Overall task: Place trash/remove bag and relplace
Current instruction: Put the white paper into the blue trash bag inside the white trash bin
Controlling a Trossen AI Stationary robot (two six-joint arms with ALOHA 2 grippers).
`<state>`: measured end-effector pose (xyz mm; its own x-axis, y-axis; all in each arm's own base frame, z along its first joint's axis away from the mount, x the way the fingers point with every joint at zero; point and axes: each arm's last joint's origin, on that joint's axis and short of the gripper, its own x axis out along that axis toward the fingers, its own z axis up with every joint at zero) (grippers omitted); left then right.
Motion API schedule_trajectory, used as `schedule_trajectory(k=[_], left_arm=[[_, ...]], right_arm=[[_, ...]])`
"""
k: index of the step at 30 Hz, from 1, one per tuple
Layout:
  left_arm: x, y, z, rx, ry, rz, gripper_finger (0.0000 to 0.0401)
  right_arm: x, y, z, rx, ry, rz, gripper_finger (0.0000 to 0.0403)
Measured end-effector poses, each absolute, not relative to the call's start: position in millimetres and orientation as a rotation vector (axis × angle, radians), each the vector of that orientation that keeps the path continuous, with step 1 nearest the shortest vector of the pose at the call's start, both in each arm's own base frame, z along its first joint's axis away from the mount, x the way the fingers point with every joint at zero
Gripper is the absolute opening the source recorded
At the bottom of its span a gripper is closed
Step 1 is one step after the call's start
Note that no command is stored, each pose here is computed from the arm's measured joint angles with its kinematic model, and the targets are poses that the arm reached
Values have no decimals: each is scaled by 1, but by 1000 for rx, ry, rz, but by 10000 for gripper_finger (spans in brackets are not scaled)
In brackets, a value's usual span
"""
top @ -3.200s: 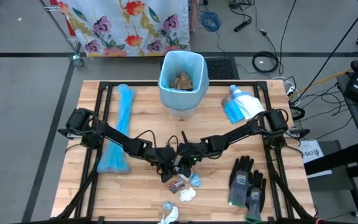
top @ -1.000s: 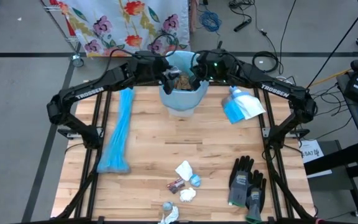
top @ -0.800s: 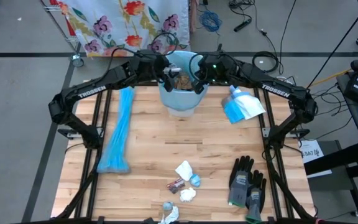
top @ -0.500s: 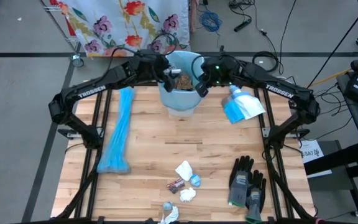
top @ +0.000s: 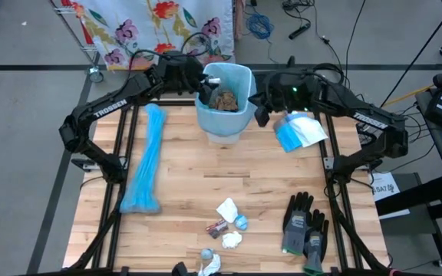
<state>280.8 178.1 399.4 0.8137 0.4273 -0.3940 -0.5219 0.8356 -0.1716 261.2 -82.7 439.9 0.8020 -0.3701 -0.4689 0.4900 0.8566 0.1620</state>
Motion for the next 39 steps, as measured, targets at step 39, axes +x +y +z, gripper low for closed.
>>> schedule_trajectory(k=[39], left_arm=[[333, 121, 386, -69, 381, 344, 242]], right_arm=[[274, -52, 434, 202, 498, -349, 0]])
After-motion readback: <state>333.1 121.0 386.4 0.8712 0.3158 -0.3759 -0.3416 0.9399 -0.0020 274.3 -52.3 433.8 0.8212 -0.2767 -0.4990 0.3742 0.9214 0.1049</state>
